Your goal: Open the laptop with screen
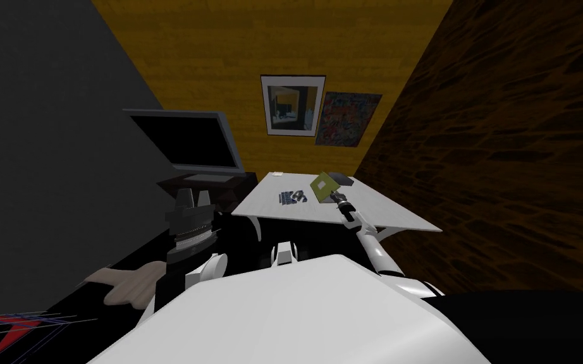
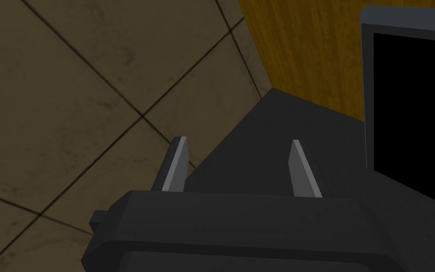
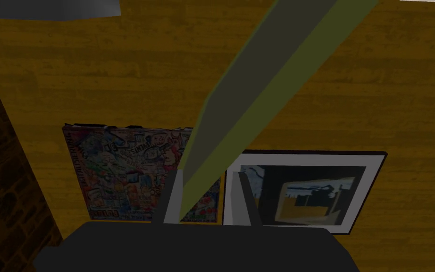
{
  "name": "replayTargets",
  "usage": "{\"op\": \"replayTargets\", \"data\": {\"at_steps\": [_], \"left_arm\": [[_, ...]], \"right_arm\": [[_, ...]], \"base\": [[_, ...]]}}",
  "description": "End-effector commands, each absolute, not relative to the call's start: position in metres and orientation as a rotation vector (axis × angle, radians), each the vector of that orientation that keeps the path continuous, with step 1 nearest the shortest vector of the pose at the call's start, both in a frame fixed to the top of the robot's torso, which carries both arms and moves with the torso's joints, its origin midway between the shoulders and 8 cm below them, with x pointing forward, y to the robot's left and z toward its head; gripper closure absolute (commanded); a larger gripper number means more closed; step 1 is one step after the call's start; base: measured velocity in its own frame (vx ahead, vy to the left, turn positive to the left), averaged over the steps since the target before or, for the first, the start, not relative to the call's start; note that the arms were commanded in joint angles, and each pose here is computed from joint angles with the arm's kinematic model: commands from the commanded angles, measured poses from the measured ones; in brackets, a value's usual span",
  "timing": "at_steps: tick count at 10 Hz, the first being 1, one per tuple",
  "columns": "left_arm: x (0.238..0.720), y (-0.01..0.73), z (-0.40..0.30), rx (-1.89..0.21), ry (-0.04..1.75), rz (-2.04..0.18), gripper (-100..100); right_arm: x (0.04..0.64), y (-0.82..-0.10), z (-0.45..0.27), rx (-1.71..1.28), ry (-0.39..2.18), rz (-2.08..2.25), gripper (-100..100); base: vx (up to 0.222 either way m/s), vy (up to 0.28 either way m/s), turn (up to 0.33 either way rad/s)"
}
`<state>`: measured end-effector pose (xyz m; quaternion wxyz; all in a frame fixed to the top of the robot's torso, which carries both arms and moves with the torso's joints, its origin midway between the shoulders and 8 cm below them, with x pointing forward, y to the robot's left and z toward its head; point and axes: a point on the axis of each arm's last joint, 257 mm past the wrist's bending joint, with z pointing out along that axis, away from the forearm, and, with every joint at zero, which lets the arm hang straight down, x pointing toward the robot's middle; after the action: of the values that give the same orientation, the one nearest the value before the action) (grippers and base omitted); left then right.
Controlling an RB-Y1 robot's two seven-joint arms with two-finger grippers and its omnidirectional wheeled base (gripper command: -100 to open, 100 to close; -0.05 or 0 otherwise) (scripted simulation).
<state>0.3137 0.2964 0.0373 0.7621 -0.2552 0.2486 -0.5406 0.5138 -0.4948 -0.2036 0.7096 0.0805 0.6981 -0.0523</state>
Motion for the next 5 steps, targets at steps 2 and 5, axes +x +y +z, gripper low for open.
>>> {"op": "replayTargets", "data": {"at_steps": [2,5], "left_arm": [[0.3137,0.2964,0.0373,-0.555,0.541,-1.176,0],[0.3137,0.2964,0.0373,-0.555,0.541,-1.176,0]], "right_arm": [[0.5103,-0.4782,-0.2365,0.241,1.573,-0.039,100],[0.5103,-0.4782,-0.2365,0.241,1.573,-0.039,100]], "base": [[0.014,-0.040,-0.038],[0.001,-0.018,-0.012]]}}
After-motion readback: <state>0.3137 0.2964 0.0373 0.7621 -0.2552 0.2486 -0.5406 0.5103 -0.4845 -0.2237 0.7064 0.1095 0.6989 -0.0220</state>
